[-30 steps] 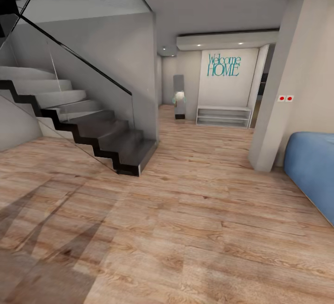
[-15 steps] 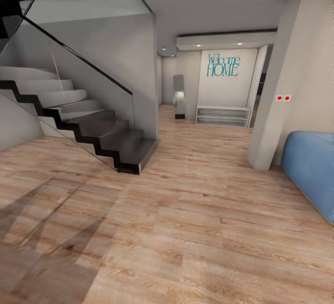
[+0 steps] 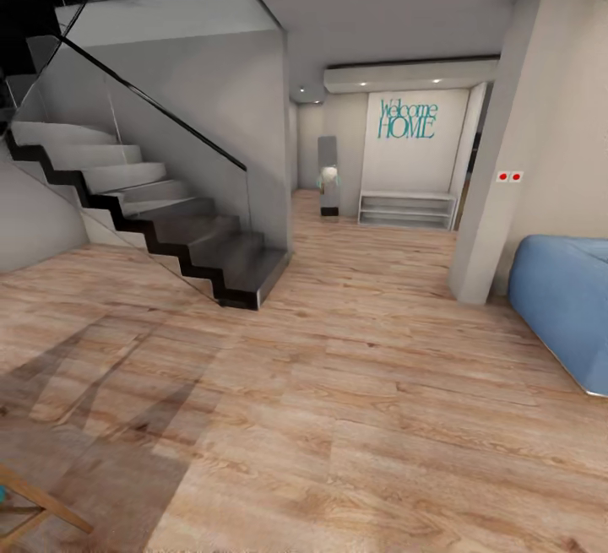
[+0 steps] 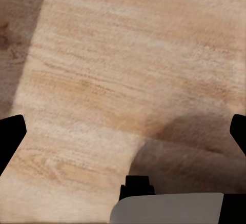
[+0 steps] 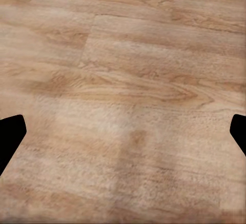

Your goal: In the kitchen, take the Vidalia onion out of the sink, dice it on the chopping board with the paring knife, put the diced onion into the bowl on the countertop, then place both the paring knife and the chopping board into the sink.

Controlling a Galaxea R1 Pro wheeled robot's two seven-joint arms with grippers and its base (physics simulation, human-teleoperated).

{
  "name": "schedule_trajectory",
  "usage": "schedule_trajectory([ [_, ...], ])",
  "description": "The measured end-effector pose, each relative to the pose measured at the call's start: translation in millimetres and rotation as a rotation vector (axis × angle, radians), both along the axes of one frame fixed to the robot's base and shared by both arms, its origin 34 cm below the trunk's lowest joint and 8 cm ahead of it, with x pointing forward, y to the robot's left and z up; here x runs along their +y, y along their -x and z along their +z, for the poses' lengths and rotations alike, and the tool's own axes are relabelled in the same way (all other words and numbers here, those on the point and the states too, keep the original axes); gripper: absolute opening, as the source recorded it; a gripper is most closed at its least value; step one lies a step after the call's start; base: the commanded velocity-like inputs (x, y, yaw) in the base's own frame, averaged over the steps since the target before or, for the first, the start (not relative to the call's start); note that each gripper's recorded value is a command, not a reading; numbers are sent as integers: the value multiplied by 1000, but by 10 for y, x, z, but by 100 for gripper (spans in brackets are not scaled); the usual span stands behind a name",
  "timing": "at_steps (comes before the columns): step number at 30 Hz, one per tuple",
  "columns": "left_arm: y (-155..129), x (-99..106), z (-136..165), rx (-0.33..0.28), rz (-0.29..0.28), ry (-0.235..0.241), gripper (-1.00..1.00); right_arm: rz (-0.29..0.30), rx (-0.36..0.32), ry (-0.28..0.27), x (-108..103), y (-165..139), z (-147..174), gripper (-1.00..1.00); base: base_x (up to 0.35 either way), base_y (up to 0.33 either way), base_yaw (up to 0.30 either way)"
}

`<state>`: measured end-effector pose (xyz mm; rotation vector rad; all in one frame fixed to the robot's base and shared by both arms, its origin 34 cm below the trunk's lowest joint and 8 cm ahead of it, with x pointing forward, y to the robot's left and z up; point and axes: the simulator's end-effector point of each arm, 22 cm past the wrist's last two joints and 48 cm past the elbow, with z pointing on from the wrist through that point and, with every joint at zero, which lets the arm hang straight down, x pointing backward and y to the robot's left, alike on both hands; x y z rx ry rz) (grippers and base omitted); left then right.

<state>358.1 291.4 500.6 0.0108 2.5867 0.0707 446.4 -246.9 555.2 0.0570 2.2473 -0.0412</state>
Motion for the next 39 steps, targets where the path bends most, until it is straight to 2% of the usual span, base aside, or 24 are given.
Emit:
schedule_trajectory([
  [13,19,-15,-14,6,-5,0,100,-1,8,0,6,22,-24,100,-44,-49,269],
  [25,39,-22,-28,12,-9,0,100,-1,15,0,5,37,-43,100,-124,-275,275],
  [39,58,-21,-39,16,-9,-1,100,-1,22,-1,13,60,-65,100,-14,-298,275],
])
